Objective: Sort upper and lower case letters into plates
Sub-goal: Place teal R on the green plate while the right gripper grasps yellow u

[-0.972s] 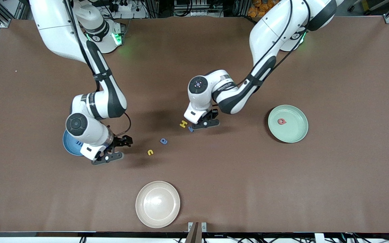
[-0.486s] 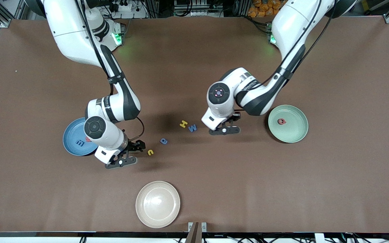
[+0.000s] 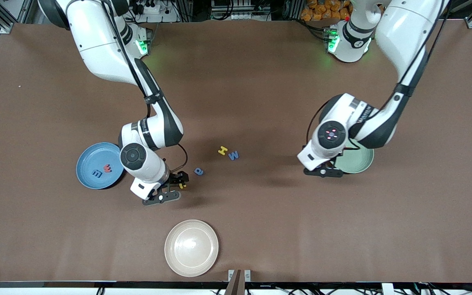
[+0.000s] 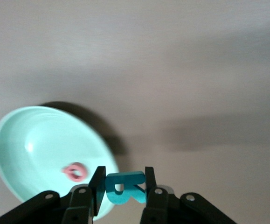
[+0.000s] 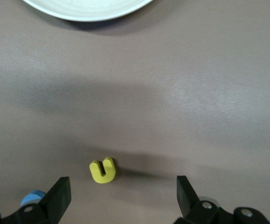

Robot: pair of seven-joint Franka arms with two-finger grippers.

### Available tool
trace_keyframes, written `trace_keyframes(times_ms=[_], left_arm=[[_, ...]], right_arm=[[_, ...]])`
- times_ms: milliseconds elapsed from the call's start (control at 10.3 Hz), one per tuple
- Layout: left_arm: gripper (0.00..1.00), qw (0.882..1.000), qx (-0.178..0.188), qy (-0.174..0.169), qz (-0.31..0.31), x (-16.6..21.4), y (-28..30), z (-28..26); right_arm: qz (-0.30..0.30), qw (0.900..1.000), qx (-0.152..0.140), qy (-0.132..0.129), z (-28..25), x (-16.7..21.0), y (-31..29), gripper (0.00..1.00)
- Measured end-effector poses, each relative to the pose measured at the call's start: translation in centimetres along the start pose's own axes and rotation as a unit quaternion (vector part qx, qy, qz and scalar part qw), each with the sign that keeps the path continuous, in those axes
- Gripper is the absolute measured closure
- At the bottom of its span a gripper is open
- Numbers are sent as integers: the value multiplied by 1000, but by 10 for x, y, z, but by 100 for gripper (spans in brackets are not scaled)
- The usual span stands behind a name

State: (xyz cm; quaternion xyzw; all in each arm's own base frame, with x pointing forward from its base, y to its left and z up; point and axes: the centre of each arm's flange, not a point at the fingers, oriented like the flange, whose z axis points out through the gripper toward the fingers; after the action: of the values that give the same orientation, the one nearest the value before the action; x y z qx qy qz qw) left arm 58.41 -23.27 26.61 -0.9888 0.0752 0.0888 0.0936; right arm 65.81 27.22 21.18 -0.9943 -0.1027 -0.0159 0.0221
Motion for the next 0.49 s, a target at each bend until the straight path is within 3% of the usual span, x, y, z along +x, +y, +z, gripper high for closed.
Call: trace_keyframes(times_ms=[486], left_arm=[[62,999,-39,16,33,-8,-85,66]], right_arm=[[-8,1000,-3,-18,28,-8,-17,0]])
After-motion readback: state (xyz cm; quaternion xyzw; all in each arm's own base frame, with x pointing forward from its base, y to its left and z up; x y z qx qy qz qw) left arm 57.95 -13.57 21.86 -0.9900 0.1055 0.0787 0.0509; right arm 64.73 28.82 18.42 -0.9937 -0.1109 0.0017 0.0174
